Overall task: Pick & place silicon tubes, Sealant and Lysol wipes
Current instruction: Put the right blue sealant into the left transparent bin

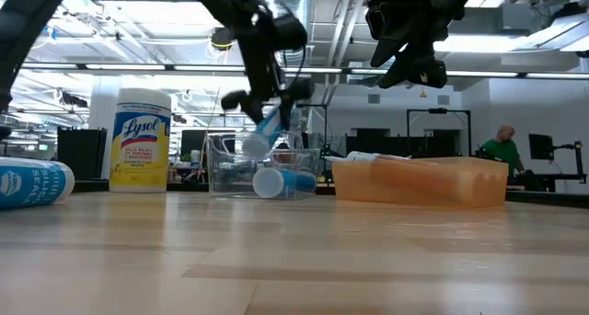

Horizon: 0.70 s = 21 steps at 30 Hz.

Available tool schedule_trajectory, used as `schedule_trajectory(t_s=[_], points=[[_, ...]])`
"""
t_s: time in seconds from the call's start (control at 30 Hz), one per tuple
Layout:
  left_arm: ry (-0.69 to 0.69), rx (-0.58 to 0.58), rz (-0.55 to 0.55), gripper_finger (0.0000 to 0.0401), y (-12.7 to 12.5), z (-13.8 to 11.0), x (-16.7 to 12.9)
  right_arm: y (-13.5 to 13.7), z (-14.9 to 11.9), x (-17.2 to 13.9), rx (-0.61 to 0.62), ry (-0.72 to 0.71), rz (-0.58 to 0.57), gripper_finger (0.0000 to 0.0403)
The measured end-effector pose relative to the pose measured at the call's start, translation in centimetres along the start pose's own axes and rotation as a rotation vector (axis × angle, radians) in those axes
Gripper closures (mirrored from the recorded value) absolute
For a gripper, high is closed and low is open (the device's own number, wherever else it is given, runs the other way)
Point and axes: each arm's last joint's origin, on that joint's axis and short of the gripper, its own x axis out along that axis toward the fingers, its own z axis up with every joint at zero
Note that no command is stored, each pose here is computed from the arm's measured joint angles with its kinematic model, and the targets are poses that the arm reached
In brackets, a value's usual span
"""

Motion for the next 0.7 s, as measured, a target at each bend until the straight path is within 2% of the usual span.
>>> schedule_trajectory(t_s=[0.13,0.3,0.7], points=[[0.097,0.025,0.008,0.0202,0.1,-1.0,2.7,0.0,0.0,0.0,0.001,0.000,0.000,0.0249],[0.203,0.061,0.027,0.0202,0.1,-2.5,4.6,0.0,0.0,0.0,0.002,0.000,0.000,0.0249],[0.325,0.080,0.042,0.0196,0.0,-4.7,8.1,-0.2,0.2,0.0,0.009,-0.006,-0.005,0.0249]])
